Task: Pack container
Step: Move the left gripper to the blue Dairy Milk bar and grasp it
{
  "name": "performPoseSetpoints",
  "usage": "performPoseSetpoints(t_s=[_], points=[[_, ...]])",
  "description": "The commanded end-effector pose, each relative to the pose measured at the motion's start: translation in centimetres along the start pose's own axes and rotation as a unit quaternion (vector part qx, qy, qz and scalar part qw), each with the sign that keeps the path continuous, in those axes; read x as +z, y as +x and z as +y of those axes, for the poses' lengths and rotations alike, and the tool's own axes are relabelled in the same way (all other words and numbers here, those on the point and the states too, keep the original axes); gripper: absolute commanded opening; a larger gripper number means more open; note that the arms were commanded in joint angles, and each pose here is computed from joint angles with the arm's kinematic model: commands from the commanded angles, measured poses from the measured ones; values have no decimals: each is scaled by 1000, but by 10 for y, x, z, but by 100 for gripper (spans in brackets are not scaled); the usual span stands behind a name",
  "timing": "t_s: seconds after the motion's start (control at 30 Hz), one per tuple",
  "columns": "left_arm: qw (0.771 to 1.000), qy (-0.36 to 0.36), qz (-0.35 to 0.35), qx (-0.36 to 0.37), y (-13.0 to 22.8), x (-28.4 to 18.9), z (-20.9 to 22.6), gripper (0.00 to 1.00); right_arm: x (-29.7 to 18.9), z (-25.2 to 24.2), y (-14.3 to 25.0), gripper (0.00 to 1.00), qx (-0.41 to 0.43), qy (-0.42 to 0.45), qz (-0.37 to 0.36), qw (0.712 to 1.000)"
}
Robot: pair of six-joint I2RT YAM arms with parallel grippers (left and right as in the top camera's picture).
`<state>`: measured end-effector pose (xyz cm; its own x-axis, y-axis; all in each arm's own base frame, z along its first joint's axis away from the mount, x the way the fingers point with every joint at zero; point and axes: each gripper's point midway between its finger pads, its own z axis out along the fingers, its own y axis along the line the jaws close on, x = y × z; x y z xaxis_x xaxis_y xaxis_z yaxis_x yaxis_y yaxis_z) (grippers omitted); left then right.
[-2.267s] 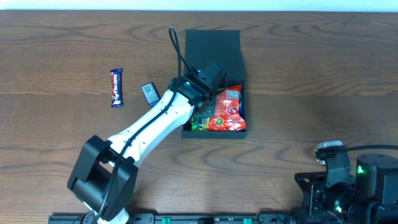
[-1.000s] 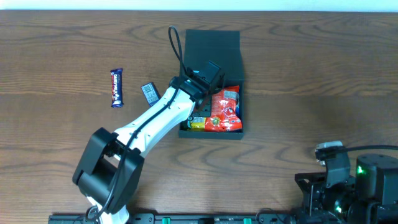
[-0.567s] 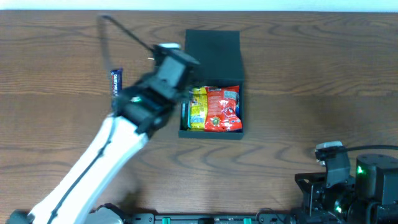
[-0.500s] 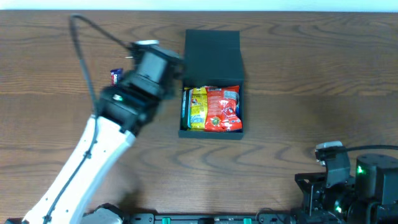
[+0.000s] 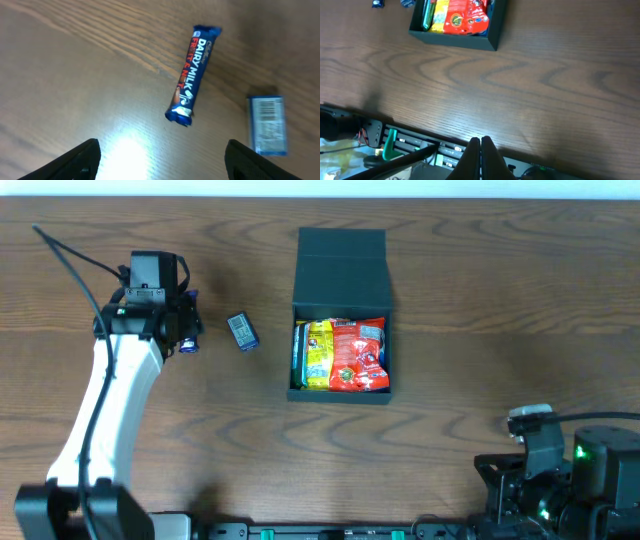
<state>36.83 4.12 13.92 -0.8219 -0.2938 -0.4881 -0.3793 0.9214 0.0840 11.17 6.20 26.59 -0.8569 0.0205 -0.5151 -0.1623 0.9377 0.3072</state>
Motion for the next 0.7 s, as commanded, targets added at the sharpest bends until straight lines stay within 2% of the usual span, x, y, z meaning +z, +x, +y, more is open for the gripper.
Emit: performPoseSetpoints(t_s=[0.0, 0.23, 0.27, 0.3, 0.4, 0.43, 0.67], points=[[995, 14, 30, 91, 9, 26, -7, 81, -1, -1, -2, 3, -4, 4, -6, 1000], [986, 15, 66, 149, 23, 75, -18, 86, -1, -1, -3, 5, -5, 4, -8, 1000], [985, 15, 71, 157, 25, 81, -19, 86, -1, -1, -3, 8, -5, 4, -8, 1000], [984, 15, 75, 162, 27, 87, -20, 86, -1, -1, -3, 21, -5, 4, -8, 1000], [983, 14, 78, 167, 28, 97, -21, 87, -1, -1, -3, 43, -5, 4, -8, 1000], [982, 15, 77, 169, 28, 100, -22, 88, -1, -1, -3, 46, -5, 4, -8, 1000], [980, 17, 70, 186, 25, 117, -23, 89, -1, -1, -3, 50, -5, 4, -8, 1000]])
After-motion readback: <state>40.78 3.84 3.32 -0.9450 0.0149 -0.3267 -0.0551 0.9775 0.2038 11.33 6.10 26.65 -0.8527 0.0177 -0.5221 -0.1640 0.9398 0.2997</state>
